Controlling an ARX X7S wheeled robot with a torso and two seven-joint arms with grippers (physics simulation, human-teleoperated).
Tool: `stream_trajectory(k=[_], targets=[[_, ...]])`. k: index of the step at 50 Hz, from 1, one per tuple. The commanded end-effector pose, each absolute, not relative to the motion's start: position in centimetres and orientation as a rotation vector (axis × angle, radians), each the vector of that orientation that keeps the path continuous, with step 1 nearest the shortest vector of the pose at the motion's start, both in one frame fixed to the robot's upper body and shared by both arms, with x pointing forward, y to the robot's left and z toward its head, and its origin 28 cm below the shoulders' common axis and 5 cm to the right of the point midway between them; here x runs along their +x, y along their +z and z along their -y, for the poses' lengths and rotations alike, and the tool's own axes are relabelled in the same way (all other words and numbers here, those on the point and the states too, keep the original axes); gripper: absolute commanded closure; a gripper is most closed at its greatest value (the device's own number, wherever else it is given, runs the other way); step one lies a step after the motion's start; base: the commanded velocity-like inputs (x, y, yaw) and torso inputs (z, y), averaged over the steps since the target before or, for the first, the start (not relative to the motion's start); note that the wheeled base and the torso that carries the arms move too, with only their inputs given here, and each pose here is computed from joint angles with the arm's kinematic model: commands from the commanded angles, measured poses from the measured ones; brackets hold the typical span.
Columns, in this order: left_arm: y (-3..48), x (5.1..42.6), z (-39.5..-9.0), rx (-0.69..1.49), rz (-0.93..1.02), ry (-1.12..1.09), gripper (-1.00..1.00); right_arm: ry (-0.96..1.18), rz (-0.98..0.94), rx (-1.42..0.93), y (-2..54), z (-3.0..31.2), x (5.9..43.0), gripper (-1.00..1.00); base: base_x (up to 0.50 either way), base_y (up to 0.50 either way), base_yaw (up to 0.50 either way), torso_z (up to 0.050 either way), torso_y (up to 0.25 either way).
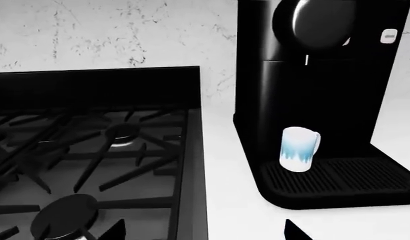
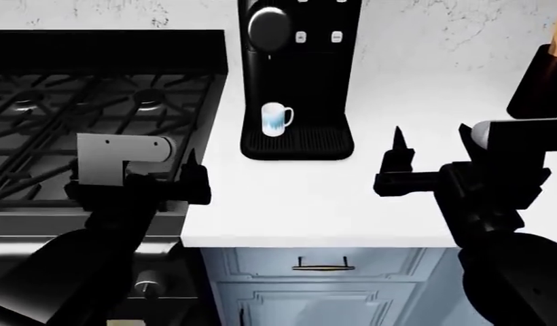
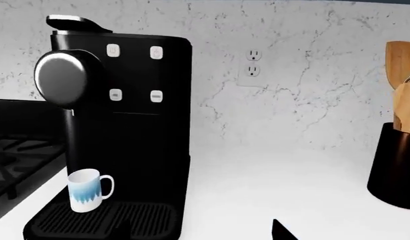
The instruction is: Press the button on the coffee machine to serve coffee.
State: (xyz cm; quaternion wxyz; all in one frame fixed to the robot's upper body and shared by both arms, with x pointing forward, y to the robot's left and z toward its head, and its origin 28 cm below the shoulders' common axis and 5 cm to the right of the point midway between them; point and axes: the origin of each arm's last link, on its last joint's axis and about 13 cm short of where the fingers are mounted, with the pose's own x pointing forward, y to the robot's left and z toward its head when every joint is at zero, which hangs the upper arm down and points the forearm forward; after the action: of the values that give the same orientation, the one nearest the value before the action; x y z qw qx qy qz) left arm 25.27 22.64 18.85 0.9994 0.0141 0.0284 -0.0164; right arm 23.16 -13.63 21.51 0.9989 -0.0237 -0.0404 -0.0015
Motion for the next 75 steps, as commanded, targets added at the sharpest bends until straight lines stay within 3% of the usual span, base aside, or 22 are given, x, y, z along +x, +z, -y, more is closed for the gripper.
stream_trajectory(k=[1,36,51,75], targets=[[18.7,25.3,-22.6,0.028,-0.056,-0.027,-1.00,0.003,0.080,-0.049,21.5,13.6,23.3,-1.00,0.37,0.00,0.00,0.000,0.000],[18.5,25.1,-23.1,0.026,-0.058,-0.007,-1.00,0.002,0.077,-0.056,21.3,13.6,23.0,-1.00,0.36,0.00,0.00,0.000,0.001],[18.6,25.1,-23.3,0.025,-0.057,-0.003,-1.00,0.009,0.089,-0.085,22.1,13.8,21.8,-1.00,0.08,0.00,0.00,0.000,0.001],[18.2,24.9,-23.5,0.021,-0.069,-0.010,-1.00,0.358,0.127,-0.431,25.8,11.0,23.2,-1.00,0.00,0.00,0.00,0.000,0.000]])
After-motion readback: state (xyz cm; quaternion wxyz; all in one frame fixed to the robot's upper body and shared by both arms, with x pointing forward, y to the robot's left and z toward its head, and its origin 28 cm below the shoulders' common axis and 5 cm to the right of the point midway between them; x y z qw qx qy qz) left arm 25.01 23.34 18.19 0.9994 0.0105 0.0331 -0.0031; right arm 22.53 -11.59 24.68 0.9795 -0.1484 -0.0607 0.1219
